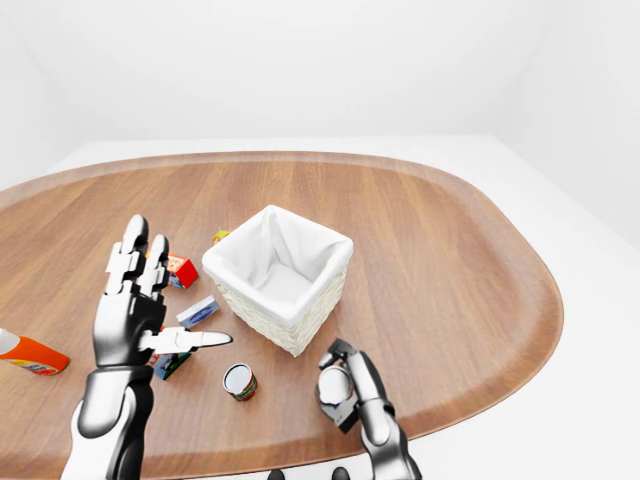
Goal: Pick up the alphabet soup, and put it in the basket.
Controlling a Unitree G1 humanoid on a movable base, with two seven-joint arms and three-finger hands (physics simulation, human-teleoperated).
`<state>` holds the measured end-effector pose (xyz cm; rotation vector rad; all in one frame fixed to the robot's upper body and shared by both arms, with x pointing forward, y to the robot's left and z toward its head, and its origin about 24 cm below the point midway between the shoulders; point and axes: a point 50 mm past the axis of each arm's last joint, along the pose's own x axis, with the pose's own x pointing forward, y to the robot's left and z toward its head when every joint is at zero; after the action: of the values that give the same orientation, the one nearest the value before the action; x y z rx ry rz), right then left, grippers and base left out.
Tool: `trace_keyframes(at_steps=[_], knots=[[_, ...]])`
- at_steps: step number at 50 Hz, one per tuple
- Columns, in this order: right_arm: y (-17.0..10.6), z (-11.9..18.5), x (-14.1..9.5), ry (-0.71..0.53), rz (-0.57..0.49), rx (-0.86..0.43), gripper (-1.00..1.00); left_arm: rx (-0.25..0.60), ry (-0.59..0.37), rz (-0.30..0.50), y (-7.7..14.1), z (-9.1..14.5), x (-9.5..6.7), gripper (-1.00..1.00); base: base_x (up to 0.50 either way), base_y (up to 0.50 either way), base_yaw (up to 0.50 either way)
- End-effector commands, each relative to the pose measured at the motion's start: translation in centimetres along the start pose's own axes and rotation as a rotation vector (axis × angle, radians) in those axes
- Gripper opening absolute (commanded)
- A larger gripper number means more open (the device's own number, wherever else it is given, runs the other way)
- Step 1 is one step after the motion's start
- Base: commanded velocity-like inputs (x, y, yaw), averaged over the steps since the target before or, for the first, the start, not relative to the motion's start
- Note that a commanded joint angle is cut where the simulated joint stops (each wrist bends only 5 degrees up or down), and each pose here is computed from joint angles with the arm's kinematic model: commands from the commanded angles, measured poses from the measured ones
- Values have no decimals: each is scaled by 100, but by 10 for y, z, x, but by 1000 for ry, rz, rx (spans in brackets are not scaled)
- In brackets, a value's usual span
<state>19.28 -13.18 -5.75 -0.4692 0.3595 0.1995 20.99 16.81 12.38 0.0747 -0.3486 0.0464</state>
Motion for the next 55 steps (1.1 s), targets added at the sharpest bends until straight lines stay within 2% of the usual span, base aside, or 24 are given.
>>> trace_keyframes(at_steps=[1,7,8,13,39,50,55], knots=[[-15,13,-3,-60,-74,24,-100,1,1,0,0,-1,0,100,0,0,0],[-19,16,-4,-75,-97,24,-100,1,0,1,0,-1,0,100,0,0,0],[-29,25,-8,-120,-140,50,-100,2,0,1,0,-1,0,100,0,0,0],[-37,33,-11,-154,-188,56,-100,3,1,0,0,-1,0,100,0,0,0],[-67,65,-31,-309,-340,104,-100,2,1,-1,-1,0,0,100,0,0,0],[-83,93,-53,-441,-435,109,-100,2,2,-2,-1,0,0,100,0,0,0],[-83,102,-60,-486,-433,107,-100,3,3,-2,-2,0,0,100,0,0,0]])
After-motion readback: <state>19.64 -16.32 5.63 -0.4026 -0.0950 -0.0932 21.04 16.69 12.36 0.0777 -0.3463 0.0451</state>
